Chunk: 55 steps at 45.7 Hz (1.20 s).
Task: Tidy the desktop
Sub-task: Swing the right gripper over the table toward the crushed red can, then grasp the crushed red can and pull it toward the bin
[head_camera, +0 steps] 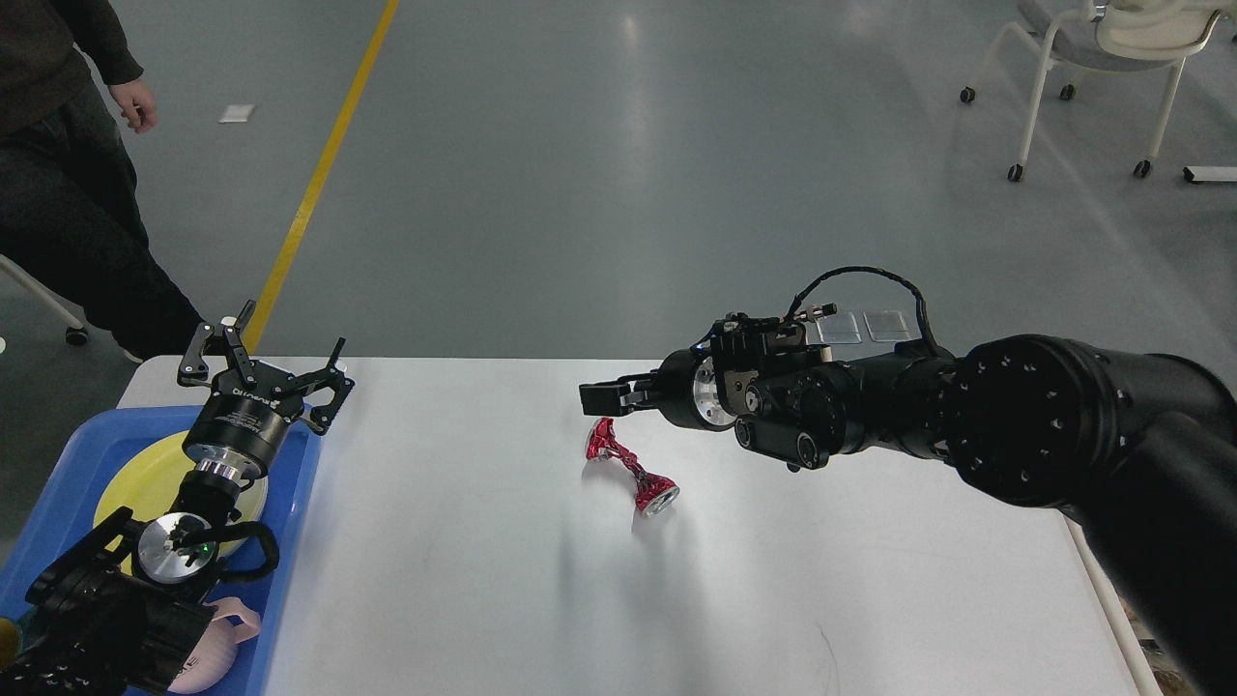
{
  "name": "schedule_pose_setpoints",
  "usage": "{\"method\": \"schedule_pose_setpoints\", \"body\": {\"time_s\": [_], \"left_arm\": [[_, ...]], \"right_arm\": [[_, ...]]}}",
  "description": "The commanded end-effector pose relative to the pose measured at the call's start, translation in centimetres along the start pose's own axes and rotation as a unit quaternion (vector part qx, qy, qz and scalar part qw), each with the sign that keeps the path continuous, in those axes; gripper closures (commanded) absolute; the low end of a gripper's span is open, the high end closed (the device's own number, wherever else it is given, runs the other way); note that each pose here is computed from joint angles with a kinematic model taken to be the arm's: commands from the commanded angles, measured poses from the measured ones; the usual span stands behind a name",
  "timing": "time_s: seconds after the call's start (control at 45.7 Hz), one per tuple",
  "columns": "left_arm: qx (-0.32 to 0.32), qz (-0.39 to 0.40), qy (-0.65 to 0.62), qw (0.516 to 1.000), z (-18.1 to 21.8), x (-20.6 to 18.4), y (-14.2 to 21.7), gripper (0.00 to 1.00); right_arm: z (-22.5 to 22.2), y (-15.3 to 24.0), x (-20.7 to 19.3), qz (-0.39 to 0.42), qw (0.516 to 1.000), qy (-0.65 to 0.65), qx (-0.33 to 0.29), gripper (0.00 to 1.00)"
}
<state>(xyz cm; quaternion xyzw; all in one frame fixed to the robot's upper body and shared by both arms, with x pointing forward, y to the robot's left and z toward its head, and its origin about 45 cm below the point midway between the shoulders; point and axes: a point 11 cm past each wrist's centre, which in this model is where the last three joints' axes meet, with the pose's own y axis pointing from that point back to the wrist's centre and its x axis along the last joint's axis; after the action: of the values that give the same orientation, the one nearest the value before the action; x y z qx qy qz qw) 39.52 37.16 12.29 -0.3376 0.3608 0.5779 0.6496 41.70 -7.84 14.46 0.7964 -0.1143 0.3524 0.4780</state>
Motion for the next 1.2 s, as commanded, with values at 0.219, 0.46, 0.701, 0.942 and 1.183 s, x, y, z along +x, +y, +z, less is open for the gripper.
{"method": "schedule_pose_setpoints", "body": {"time_s": [0.219,0.46,0.701,0.942,1.183], "left_arm": [[0.000,0.000,0.000,1.000,0.0,0.0,0.0,0.00],[0.000,0.000,0.000,1.000,0.0,0.0,0.0,0.00],[0.001,0.001,0.000,1.000,-0.1,0.1,0.1,0.00],[0.001,0.001,0.000,1.000,-0.1,0.1,0.1,0.00],[0.001,0.000,0.000,1.000,0.0,0.0,0.0,0.00]], "right_arm": [[0.2,-0.2,-0.5,0.012,1.000,-0.018,0.003,0.00],[1.6,-1.3,-5.6,0.015,0.999,-0.049,-0.005,0.00],[3.2,-1.8,-6.7,0.025,0.997,-0.061,-0.025,0.00],[4.1,-2.0,-9.1,0.020,0.996,-0.076,-0.032,0.00],[4.2,-2.1,-11.4,0.014,0.996,-0.085,-0.032,0.00]]}}
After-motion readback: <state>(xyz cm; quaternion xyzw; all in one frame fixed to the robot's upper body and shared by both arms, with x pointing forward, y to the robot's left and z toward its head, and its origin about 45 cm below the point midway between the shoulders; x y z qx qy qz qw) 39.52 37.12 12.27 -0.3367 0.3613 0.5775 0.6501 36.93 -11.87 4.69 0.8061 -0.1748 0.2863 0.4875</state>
